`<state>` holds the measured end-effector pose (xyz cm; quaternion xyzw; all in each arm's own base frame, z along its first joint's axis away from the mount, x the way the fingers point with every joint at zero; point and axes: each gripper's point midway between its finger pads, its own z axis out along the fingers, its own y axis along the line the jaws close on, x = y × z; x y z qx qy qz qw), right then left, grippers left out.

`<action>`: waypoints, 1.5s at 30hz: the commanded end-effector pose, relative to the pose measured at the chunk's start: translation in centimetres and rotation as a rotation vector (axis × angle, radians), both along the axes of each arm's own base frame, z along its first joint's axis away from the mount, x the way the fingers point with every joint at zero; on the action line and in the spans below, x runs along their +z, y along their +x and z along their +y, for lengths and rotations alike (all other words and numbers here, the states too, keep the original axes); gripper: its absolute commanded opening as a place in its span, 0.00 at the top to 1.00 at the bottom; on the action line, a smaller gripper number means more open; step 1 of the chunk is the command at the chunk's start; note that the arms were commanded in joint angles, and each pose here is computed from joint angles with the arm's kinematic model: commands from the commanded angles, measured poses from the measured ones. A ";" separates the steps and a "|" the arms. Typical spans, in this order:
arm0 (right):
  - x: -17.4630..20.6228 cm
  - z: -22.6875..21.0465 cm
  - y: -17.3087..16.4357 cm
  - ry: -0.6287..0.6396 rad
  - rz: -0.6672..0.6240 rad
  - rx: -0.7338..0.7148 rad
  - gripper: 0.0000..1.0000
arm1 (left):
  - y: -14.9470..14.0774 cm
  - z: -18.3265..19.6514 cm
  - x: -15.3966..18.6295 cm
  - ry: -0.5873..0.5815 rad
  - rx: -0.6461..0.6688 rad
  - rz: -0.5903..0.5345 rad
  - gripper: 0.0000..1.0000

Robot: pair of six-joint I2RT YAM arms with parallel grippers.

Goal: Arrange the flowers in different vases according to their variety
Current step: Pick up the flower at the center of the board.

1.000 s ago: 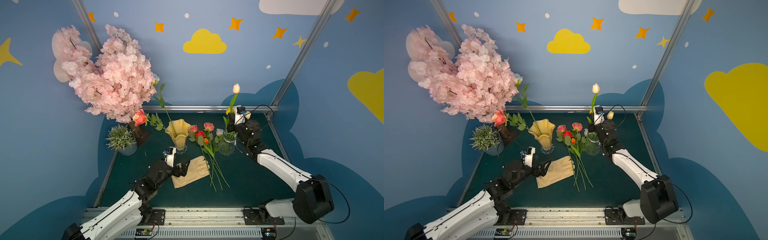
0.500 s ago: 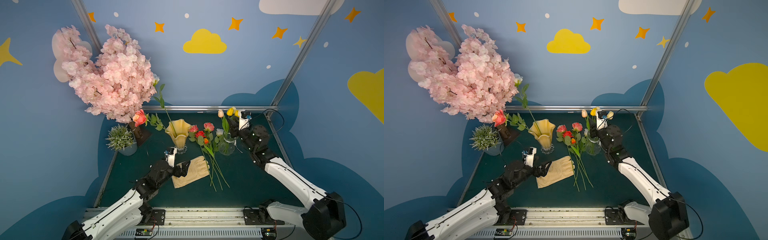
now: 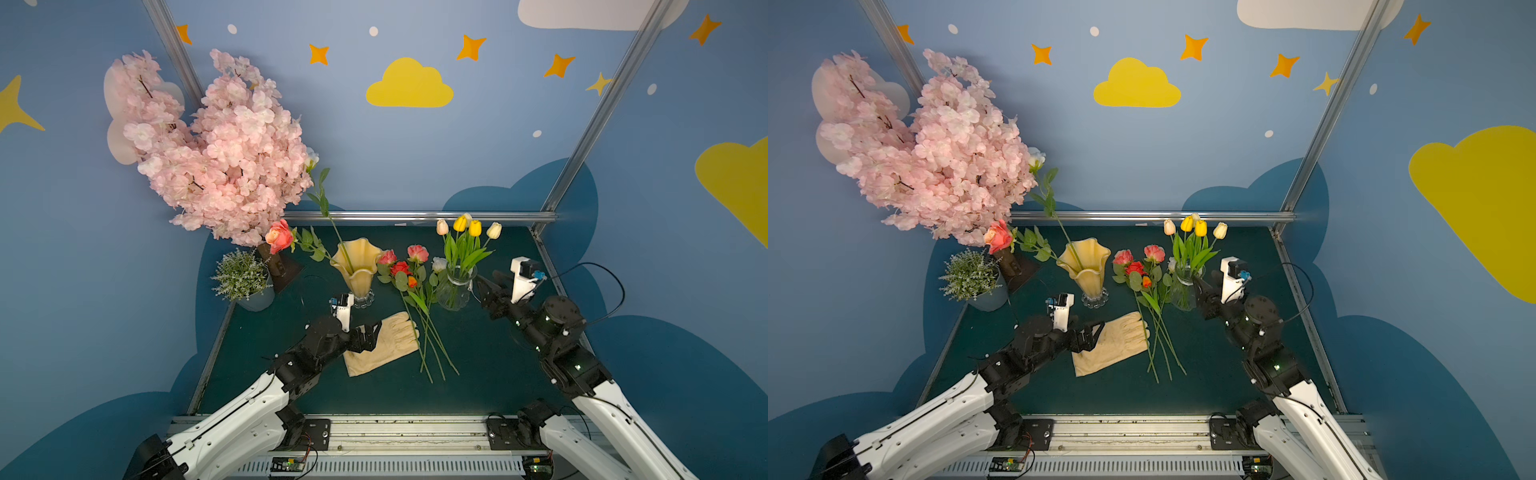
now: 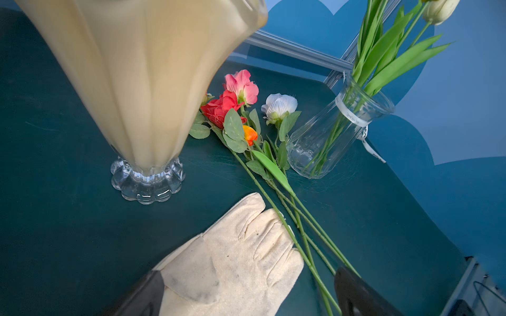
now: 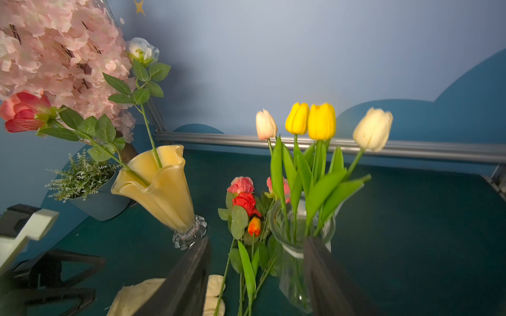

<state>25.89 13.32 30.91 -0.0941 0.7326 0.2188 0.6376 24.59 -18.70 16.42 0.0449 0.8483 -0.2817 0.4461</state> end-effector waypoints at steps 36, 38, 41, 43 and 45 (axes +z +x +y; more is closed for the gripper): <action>-8.8 -4.4 -1.7 0.031 0.049 -0.182 0.14 | 9.9 -10.3 -8.7 0.285 0.325 0.414 0.53; -8.8 -4.4 -1.7 0.032 0.047 -0.185 0.14 | 10.7 -10.3 -9.6 0.273 0.328 0.439 0.56; -8.8 -4.4 -1.7 0.033 0.049 -0.184 0.14 | 11.7 -10.8 -10.8 0.235 0.314 0.476 0.58; -8.9 -4.4 -1.6 0.033 0.051 -0.184 0.14 | 12.3 -11.0 -11.2 0.216 0.310 0.493 0.59; -8.9 -4.4 -1.6 0.033 0.051 -0.184 0.14 | 12.6 -11.3 -11.7 0.208 0.302 0.506 0.60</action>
